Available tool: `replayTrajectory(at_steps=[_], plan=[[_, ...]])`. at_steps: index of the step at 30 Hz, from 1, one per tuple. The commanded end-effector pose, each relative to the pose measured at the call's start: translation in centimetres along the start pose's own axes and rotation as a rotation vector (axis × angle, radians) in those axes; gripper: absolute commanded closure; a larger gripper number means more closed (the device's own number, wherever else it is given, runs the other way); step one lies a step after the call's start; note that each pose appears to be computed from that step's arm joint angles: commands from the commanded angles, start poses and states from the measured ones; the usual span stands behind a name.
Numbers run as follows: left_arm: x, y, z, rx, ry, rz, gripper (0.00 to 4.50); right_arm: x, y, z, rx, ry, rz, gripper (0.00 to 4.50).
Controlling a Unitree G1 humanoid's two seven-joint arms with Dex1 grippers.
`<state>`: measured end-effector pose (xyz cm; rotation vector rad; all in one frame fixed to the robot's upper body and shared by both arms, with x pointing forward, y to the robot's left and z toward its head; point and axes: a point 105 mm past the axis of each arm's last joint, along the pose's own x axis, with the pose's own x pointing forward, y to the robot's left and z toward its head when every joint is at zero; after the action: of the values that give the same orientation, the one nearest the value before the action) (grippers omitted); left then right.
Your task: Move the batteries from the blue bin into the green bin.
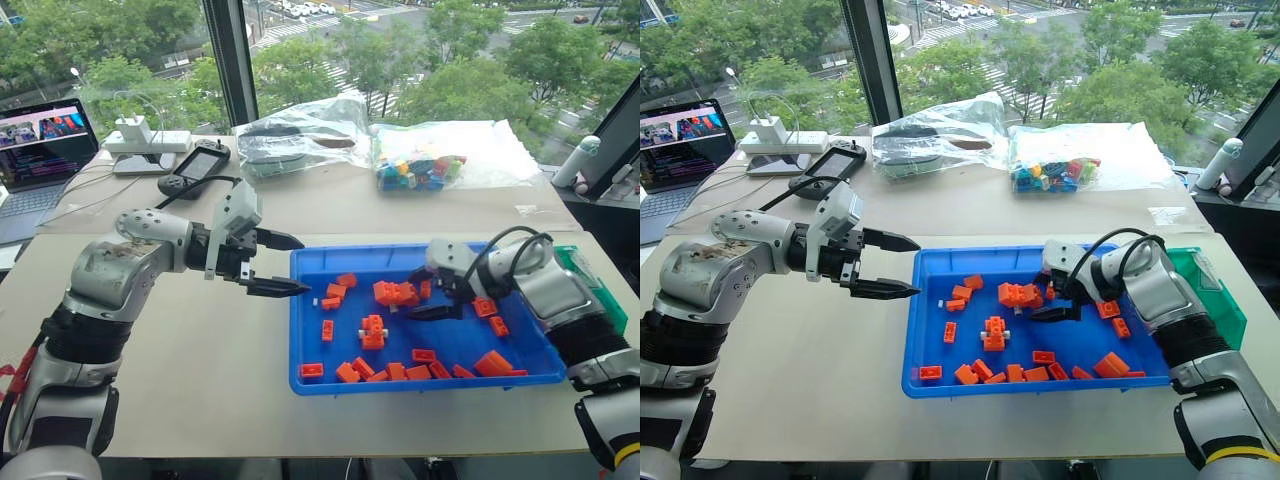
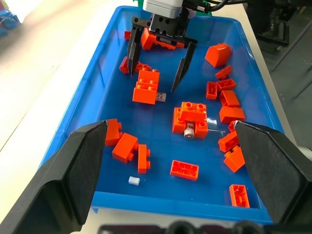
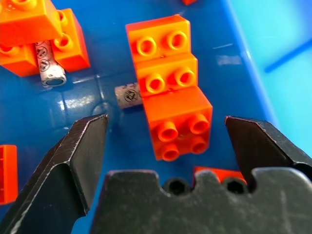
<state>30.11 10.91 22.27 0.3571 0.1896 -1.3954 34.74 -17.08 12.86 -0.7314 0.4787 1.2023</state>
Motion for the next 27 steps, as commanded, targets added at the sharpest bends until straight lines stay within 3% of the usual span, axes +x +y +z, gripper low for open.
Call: replayTrajectory(at_steps=[1,4,12,18,21,25,27], plan=[[-0.4,-0.2,1.0,0.038,-0.025,0.005,0.0,-0.8,-0.4,0.9,-0.032,-0.03,-0.031,1.39],[-0.4,-0.1,1.0,0.038,-0.024,0.001,0.0,-1.4,-0.4,1.5,-0.065,-0.034,-0.047,2.38],[0.2,0.1,1.1,0.046,-0.029,-0.029,0.0,-6.1,0.6,5.2,-0.03,-0.133,-0.12,2.38],[0.7,0.4,1.4,0.057,-0.035,-0.054,0.0,-10.5,1.7,3.9,0.081,-0.053,-0.247,2.38],[0.9,0.4,1.4,0.058,-0.037,-0.066,0.0,-10.6,2.4,3.5,0.13,-0.07,-0.263,2.38],[0.9,0.4,1.4,0.062,-0.034,-0.073,0.0,-8.5,2.2,4.1,0.155,-0.142,-0.268,2.38],[0.9,0.4,1.5,0.063,-0.034,-0.07,0.0,-7.1,1.4,3.9,0.15,-0.148,-0.279,1.88]])
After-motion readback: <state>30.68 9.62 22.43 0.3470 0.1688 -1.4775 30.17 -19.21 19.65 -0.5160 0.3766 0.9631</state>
